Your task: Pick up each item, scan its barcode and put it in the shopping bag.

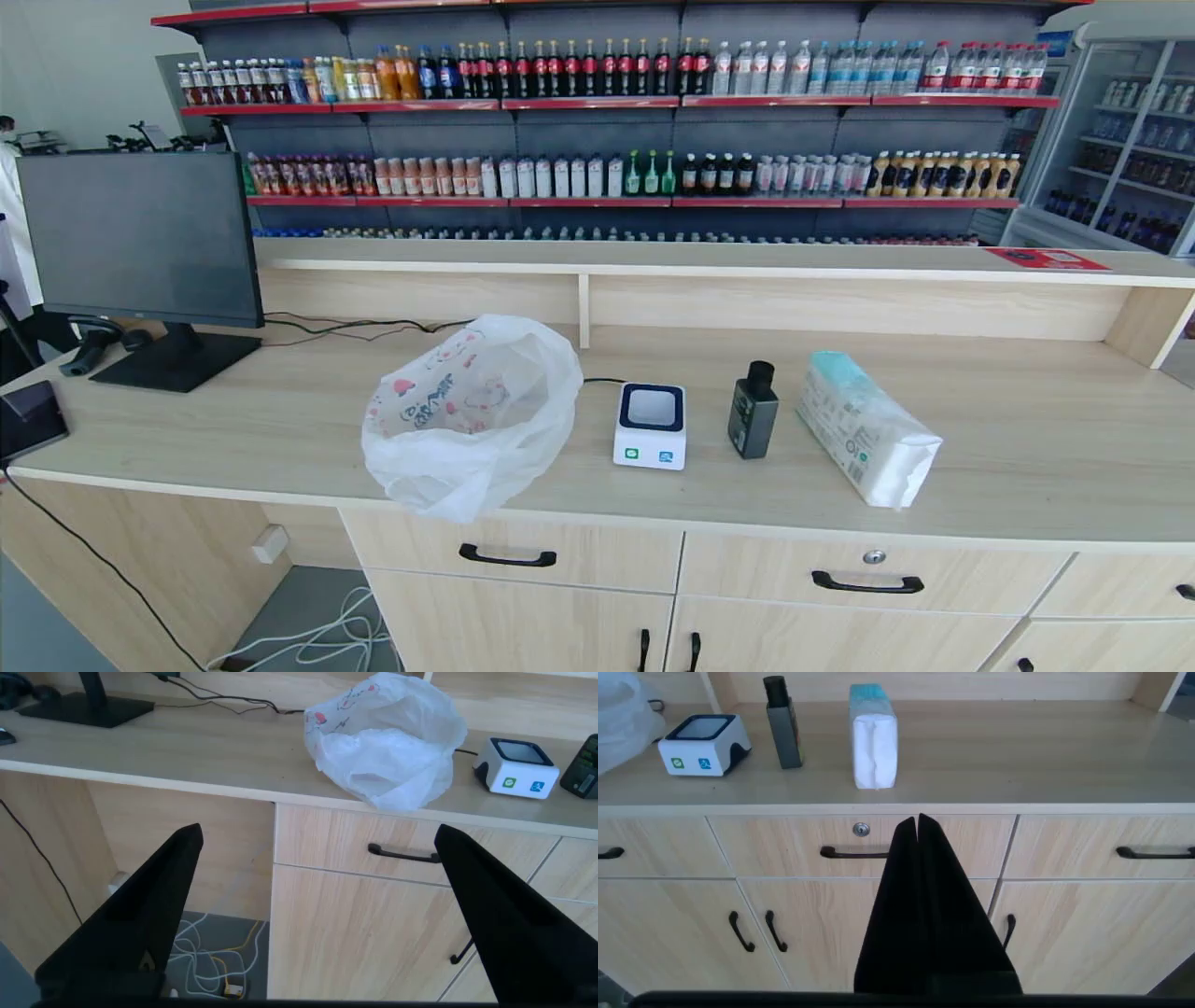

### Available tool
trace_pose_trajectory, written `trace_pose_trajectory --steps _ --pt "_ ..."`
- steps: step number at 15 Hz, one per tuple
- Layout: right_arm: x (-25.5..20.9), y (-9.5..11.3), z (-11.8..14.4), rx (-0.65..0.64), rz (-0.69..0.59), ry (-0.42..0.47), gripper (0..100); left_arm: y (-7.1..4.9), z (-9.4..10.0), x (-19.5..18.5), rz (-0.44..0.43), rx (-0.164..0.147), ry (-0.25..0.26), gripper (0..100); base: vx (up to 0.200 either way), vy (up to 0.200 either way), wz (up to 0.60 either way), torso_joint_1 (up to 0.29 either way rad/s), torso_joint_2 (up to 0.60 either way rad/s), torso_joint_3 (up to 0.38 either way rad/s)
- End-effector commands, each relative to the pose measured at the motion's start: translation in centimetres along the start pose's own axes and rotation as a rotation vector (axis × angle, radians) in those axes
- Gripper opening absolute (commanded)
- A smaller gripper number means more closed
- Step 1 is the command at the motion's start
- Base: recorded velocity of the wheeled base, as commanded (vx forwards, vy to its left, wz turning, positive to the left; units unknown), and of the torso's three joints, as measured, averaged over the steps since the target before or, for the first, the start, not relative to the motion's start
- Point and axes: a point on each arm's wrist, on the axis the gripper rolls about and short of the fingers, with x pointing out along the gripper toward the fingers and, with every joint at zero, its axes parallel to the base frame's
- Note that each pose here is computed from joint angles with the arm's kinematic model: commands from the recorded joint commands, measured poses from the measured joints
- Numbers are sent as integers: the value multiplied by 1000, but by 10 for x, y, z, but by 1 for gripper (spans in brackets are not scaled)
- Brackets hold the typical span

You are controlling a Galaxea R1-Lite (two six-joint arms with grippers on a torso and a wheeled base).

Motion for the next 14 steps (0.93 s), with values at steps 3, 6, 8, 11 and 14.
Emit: trace_pose_trajectory --steps 3,6,8,11,14 --pt "0 0 0 10 1 0 0 0 0 0 0 0 1 100 0 0 0 0 0 0" --pt "0 0 1 17 29 -3 0 0 0 0 0 0 1 100 0 0 0 0 0 0" --pt "-4 1 22 -57 113 -70 0 0 0 0 0 0 1 100 0 0 0 0 0 0" --pt "15 3 87 -76 162 -56 0 0 0 0 0 0 1 100 0 0 0 0 0 0" --pt "92 11 160 -91 185 -122 0 0 0 0 0 0 1 100 0 0 0 0 0 0"
